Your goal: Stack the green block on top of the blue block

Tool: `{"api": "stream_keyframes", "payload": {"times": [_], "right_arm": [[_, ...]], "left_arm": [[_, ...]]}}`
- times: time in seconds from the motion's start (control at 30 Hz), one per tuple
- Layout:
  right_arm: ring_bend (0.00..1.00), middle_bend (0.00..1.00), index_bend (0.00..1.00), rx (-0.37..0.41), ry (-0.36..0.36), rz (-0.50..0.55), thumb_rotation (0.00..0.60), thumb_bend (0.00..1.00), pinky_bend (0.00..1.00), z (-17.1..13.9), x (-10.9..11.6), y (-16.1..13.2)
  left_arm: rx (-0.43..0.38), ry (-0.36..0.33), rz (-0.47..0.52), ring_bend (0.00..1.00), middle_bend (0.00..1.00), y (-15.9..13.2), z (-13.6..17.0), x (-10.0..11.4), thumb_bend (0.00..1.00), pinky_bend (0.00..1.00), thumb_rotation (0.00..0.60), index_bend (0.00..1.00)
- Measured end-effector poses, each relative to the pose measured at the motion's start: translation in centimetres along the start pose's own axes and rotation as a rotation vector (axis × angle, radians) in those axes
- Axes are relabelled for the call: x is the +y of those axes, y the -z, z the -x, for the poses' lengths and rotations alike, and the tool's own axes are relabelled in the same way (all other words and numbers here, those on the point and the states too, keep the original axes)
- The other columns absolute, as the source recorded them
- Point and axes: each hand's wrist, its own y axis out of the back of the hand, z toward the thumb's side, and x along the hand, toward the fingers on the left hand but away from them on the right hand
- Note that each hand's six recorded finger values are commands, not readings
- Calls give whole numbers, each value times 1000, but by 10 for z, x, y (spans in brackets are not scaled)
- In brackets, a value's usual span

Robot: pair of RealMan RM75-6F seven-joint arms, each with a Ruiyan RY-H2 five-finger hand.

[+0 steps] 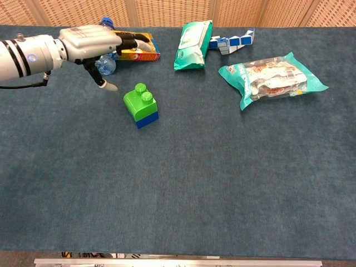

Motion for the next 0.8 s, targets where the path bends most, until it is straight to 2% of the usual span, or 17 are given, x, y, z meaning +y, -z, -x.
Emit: {"api": "stream_keyframes", "payload": {"times": [0.2,0.37,0.53,0.8], "right_arm": [[160,254,37,-47,-17,2,600,76,267,-12,-10,18],[160,254,37,-66,-22,-25,600,86,265,-26,-19,27],[160,254,37,-86,-30,-46,600,106,265,-41,-32,33],[161,255,37,-114,-5,-47,600,106,265,-65,-46,38]], "left_arm": [[191,-125,28,107,73,35,47,11,173,271,600,1],[395,-226,58,129,111,65,106,13,173,271,600,36],[565,-275,56,146,129,81,163,9,173,271,600,59],[775,-336,76,158,139,85,241,-2,173,271,600,76]]}}
